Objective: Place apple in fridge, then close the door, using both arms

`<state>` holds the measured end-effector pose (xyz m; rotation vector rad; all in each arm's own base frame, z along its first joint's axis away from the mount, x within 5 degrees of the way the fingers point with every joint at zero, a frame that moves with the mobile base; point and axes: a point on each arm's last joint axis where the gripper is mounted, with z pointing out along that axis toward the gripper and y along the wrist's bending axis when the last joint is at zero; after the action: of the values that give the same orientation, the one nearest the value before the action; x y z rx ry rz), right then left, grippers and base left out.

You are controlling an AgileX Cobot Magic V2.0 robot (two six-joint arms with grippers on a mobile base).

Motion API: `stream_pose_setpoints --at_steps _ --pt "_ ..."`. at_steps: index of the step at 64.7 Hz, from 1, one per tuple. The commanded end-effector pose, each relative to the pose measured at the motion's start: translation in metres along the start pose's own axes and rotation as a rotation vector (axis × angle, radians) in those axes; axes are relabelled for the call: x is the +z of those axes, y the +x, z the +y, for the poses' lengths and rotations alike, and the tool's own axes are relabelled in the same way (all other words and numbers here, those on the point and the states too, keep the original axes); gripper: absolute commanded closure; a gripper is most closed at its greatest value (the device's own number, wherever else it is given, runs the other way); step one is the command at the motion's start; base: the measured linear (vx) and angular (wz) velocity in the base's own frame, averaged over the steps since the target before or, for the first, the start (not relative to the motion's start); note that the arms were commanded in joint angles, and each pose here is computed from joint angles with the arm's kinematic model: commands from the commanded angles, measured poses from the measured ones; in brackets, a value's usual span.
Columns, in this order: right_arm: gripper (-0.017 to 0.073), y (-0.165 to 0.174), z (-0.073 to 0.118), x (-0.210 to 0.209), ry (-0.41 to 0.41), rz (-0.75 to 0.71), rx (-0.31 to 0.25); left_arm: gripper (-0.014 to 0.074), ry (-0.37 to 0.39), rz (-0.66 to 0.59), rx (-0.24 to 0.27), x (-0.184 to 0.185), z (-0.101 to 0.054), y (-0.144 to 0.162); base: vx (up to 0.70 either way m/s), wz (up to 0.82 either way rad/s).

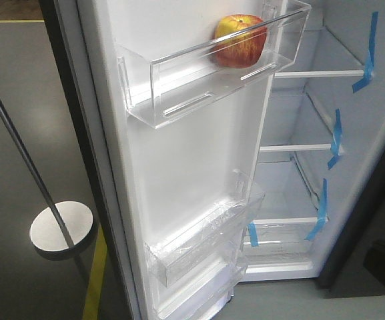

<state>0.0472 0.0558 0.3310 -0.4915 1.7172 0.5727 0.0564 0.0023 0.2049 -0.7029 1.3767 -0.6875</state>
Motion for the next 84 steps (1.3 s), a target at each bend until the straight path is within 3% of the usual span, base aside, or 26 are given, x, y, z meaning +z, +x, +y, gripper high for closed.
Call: stream_pose_setpoints --at_steps 1,8,11,15,20,26,32,39,46,56,65,70,84 --pt "0.0565 -0.006 0.005 -0.009 0.016 -0.09 0.018 0.06 0.116 -0.101 -0.199 -0.003 -0.014 -0.014 0.0 0.0" --pt "0.0565 -0.003 0.009 -0.014 0.016 -0.089 0.008 0.06 0.169 -0.146 -0.405 -0.004 -0.017 -0.019 0.0 0.0" --pt "0.0565 -0.002 0.01 -0.014 0.014 -0.078 0.009 0.06 0.209 -0.179 -0.529 -0.005 -0.018 -0.024 0.0 0.0" --pt "0.0565 -0.001 0.01 -0.014 0.006 -0.069 0.014 0.06 0.268 -0.221 -0.654 -0.007 -0.021 -0.03 0.0 0.0" --pt "0.0565 -0.001 0.011 -0.014 0.0 -0.063 0.015 0.06 0.375 -0.286 -0.749 -0.011 -0.026 -0.039 0.0 0.0" --pt "0.0565 -0.001 0.011 -0.014 0.002 -0.066 0.015 0.06 0.535 -0.359 -0.798 -0.02 -0.035 -0.05 0.0 0.0" --pt "0.0565 -0.001 0.011 -0.014 0.003 -0.067 0.015 0.06 0.635 -0.37 -0.789 -0.027 -0.052 -0.062 0.0 0.0" --pt "0.0565 -0.001 0.011 -0.014 0.001 -0.07 0.018 0.06 0.676 -0.345 -0.742 -0.034 -0.077 -0.076 0.0 0.0" --pt "0.0565 -0.001 0.011 -0.014 0.001 -0.07 0.018 0.06 0.692 -0.318 -0.646 -0.039 -0.108 -0.094 0.0 0.0" --pt "0.0565 -0.001 0.011 -0.014 0.0 -0.069 0.018 0.06 0.727 -0.318 -0.431 -0.037 -0.156 -0.121 0.0 0.0" --pt "0.0565 -0.001 0.011 -0.014 -0.002 -0.067 0.018 0.06 0.729 -0.314 -0.29 -0.02 -0.189 -0.141 0.0 0.0" --pt "0.0565 -0.002 0.011 -0.014 -0.006 -0.071 0.023 0.06 0.698 -0.295 -0.256 0.0 -0.2 -0.148 0.0 0.0" --pt "0.0565 -0.002 0.012 -0.014 -0.011 -0.075 0.029 0.06 0.594 -0.229 -0.266 0.071 -0.212 -0.156 0.0 0.0"
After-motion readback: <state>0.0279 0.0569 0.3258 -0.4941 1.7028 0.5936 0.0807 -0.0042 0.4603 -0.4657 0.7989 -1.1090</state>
